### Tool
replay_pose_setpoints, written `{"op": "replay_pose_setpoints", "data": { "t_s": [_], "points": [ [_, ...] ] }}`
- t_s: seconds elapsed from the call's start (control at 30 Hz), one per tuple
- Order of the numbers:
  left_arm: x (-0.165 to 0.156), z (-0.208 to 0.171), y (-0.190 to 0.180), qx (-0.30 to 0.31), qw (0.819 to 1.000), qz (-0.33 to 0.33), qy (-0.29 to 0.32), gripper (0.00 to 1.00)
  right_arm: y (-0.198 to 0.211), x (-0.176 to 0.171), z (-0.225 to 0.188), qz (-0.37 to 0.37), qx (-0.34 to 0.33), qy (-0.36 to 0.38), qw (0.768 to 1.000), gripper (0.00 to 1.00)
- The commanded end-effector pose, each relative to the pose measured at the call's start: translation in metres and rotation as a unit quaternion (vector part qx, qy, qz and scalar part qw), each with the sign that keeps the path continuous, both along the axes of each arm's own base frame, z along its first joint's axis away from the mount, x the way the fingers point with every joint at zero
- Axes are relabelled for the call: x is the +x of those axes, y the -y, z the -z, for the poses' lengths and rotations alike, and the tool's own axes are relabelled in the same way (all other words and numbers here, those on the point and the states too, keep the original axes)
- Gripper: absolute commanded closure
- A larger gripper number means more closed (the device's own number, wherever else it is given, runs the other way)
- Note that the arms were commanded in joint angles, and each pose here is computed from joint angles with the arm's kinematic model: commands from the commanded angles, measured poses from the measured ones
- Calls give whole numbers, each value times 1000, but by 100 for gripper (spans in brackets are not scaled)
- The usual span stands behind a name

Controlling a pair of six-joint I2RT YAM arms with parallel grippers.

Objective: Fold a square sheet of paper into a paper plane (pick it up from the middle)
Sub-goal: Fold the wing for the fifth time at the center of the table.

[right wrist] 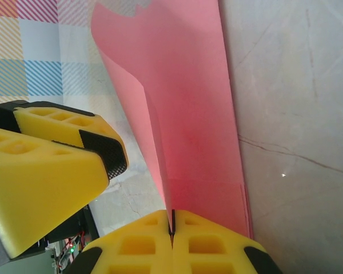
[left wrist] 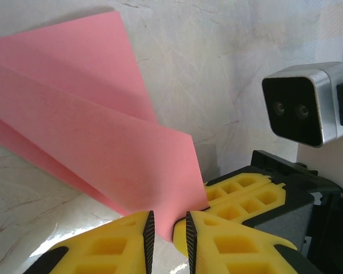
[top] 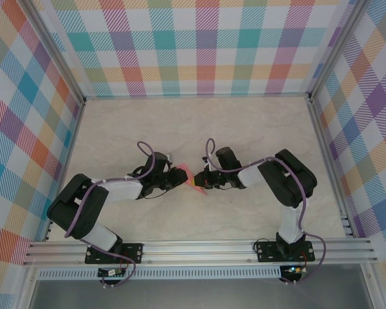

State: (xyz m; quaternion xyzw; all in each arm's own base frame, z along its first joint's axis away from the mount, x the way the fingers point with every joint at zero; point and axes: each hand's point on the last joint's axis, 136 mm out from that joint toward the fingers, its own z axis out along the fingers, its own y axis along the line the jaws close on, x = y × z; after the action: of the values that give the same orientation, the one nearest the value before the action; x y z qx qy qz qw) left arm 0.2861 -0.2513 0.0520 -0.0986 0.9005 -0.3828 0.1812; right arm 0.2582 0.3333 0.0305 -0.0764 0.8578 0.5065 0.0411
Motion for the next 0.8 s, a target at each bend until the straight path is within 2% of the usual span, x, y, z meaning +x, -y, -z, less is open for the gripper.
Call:
{"op": "replay_pose_setpoints", "data": {
  "t_s": [0.0,0.77],
  "points": [
    [-4,2,7,-1,1000,21,13,77,-2,4,1,0,5,-13,1000,100],
    [-3,13,9,6,999,28,14,79,-2,3,7,-2,4,-50,999,100]
  ]
}}
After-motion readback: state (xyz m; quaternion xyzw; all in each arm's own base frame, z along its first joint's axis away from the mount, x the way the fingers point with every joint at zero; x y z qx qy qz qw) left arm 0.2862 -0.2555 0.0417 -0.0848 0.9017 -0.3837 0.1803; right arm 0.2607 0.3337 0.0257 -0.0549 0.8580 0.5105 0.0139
